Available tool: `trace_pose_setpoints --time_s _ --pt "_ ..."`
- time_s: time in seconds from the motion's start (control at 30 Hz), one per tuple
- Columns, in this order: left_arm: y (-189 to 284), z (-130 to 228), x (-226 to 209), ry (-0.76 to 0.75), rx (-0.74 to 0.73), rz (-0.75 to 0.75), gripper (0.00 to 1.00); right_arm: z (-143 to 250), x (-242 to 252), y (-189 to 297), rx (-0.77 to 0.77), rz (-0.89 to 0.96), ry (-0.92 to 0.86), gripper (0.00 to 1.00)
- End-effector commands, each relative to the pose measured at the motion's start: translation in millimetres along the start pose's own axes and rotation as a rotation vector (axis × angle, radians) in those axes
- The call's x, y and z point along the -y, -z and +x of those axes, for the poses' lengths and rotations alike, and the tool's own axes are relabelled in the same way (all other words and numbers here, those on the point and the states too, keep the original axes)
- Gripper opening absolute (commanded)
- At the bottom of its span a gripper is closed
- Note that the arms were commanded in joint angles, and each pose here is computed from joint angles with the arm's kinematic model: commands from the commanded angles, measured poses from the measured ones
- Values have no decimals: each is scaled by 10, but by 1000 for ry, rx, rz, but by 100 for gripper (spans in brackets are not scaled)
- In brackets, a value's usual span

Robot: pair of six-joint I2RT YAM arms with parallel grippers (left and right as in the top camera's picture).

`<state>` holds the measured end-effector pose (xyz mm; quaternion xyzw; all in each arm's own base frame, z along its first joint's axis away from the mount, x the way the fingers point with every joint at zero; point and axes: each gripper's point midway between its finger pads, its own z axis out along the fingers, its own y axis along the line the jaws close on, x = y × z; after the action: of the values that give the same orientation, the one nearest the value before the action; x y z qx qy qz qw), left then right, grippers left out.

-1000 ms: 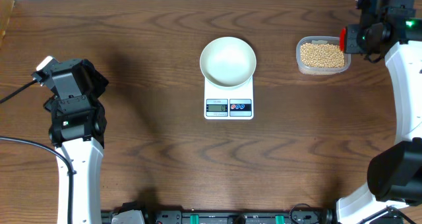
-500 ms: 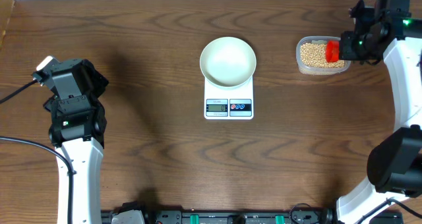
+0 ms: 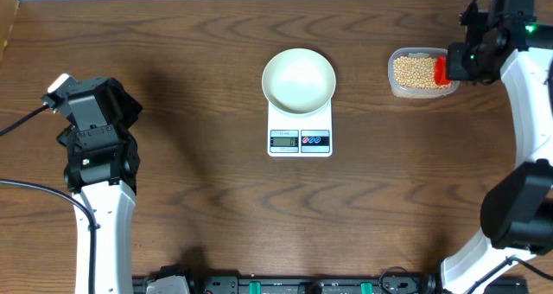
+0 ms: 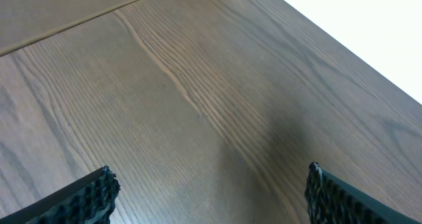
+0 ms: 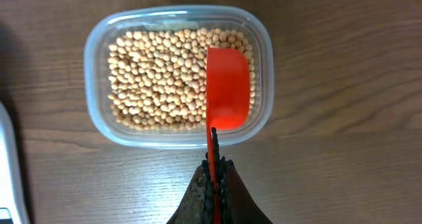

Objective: Scoop item into bowl and weigh 50g on scale
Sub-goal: 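Lower the red scoop into the soybean tub with the right gripper, then drag the red scoop through the soybeans to fill it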

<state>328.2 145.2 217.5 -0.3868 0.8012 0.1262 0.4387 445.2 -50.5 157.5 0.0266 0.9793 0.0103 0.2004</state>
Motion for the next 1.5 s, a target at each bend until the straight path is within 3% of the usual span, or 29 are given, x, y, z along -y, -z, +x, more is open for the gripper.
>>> trace_pose_setpoints --time_s 0.0,0.27,0.7,1.07,1.47 --pt "-21 1 -36 0 1 -19 93 88 13 -219 -56 7 6 1" --pt "-21 1 -36 0 1 -19 93 130 -79 -340 -85 -19 -27 1" --pt "-21 1 -36 0 1 -19 93 116 -410 -275 -99 -361 -203 1" --pt "-21 1 -36 0 1 -19 93 234 -295 -448 -172 -415 -330 1" --pt "-21 1 -36 0 1 -19 93 198 17 -476 -146 -455 -447 1"
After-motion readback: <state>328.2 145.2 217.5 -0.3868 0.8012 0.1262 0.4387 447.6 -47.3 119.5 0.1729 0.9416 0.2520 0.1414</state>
